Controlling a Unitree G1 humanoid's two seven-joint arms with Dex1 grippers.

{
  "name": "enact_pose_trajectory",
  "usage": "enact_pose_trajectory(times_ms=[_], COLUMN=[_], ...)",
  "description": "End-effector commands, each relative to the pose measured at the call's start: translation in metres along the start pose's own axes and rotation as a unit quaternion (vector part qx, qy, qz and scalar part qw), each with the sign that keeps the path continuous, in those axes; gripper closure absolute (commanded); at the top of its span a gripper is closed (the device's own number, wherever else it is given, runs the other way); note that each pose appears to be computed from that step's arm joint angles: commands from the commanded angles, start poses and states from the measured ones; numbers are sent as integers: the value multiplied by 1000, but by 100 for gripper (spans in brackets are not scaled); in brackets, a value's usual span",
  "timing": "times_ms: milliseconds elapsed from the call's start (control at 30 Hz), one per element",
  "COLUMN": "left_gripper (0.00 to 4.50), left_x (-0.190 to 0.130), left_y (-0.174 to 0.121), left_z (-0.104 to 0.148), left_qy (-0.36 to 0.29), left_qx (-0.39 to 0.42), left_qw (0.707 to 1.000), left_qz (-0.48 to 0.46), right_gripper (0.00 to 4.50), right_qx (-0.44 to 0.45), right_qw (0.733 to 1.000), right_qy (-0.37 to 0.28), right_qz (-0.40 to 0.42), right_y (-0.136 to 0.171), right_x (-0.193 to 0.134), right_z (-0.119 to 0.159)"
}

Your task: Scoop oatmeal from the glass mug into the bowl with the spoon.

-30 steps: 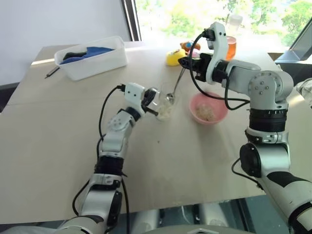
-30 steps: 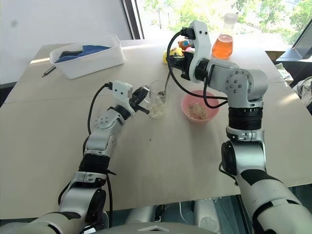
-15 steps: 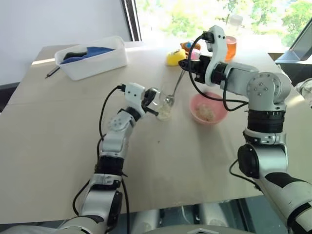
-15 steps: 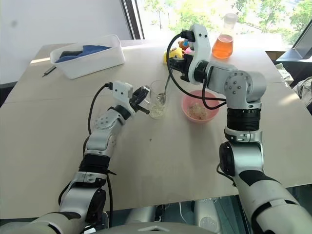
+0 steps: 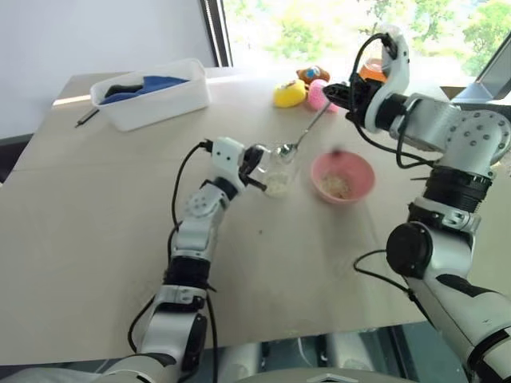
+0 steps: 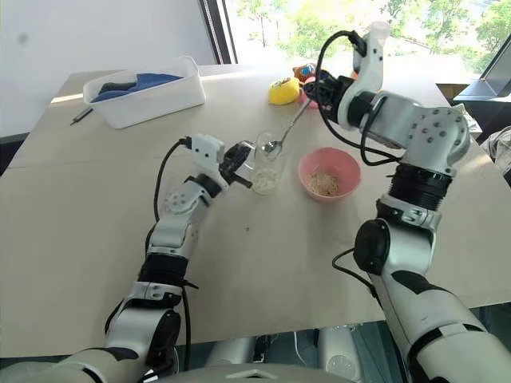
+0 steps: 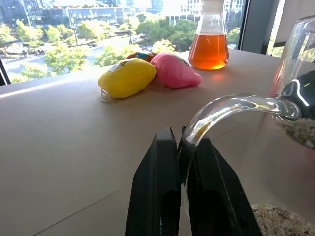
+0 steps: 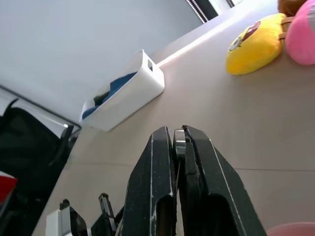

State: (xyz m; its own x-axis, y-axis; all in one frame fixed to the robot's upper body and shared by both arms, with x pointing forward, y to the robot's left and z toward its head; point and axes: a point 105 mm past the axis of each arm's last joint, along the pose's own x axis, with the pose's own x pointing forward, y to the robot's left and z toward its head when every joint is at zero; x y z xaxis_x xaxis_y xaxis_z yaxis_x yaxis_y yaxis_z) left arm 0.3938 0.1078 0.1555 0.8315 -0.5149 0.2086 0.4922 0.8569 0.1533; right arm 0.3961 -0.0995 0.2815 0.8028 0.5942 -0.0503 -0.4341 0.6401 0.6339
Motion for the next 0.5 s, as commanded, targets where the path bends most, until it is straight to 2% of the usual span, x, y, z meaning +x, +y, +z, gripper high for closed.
enact_pose_trajectory(times_ms=[33,500], left_gripper=[446,446], left_x=[6,6], left_y=[-5,6], left_z=[15,18], left_qy=[-44,-93], left_qx=[6,-38], left_qw=[999,995], left_qz=[-11,20], right_gripper=[450,450], right_qx=[27,121], right_qw=[999,992], right_qy=[-35,-42], right_qz=[-17,-17], right_y=[-4,-24], right_x=[-14,-29], right_z=[19,14])
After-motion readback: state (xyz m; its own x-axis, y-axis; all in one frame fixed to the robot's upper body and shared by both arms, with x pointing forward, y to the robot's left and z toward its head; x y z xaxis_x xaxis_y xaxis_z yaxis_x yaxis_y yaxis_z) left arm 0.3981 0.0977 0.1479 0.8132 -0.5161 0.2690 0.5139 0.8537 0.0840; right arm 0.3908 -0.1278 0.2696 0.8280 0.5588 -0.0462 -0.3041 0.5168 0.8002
